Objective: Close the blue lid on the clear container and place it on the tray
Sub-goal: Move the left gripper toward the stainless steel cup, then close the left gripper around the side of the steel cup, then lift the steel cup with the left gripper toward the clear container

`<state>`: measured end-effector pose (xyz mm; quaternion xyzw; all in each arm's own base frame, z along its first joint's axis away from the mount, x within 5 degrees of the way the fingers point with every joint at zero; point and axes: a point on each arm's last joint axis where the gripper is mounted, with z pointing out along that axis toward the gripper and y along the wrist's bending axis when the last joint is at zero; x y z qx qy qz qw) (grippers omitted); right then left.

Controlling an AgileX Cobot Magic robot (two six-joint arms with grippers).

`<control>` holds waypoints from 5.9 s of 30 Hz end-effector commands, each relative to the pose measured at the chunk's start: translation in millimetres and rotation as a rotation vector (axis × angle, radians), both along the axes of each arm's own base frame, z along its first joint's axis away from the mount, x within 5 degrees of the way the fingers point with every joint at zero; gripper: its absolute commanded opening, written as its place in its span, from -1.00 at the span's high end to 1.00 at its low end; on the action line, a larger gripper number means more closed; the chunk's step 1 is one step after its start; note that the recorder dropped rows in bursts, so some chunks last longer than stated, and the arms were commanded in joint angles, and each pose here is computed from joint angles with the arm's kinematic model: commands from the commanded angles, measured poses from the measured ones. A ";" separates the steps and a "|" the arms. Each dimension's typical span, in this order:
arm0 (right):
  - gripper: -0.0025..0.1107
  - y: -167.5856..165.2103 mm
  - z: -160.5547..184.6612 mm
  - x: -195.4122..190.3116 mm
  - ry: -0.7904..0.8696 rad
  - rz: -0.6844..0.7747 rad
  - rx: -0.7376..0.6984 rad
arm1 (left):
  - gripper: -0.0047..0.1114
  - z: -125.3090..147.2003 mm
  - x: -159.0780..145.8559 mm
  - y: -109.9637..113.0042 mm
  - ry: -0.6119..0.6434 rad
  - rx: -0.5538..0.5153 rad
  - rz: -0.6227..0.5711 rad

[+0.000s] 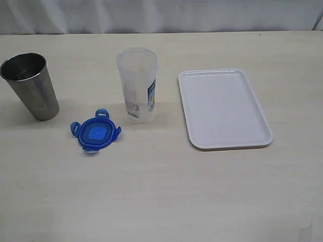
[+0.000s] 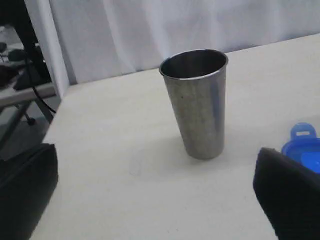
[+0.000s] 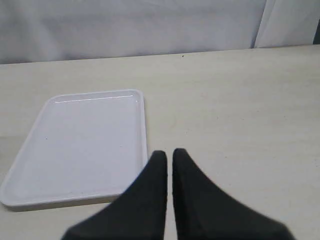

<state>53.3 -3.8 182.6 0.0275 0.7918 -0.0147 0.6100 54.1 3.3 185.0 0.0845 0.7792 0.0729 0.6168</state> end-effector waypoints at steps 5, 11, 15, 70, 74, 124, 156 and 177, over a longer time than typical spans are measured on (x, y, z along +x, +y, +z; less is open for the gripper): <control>0.88 -0.5 -0.6 -0.1 0.001 -0.003 -0.016 | -0.89 36.2 0.6 -9.6 -0.408 0.032 -0.108; 0.88 -0.5 -0.6 -0.1 0.001 -0.003 -0.016 | -0.89 57.7 -6.9 -16.0 -0.656 -0.006 -0.181; 0.88 -0.5 -0.6 -0.1 0.001 -0.003 -0.016 | -0.89 74.6 -18.2 -20.7 -0.865 -0.112 -0.266; 0.88 -0.5 -0.6 -0.1 0.001 -0.003 -0.016 | -0.89 18.3 118.3 -14.8 -0.103 -0.256 -0.027; 0.88 -0.5 -0.6 -0.1 0.001 -0.003 -0.016 | -0.89 16.6 119.0 -14.8 -0.092 -0.253 -0.026; 0.88 -0.5 -0.6 -0.1 0.001 -0.003 -0.016 | -0.89 -46.7 196.2 -25.5 0.187 -0.253 -0.047; 0.88 -0.5 -0.6 -0.1 0.001 -0.003 -0.016 | -0.89 -86.1 219.5 -30.4 0.096 -0.325 -0.078; 0.88 -0.5 -0.6 -0.1 0.001 -0.003 -0.016 | -0.89 -87.6 228.7 -31.0 0.039 -0.332 -0.085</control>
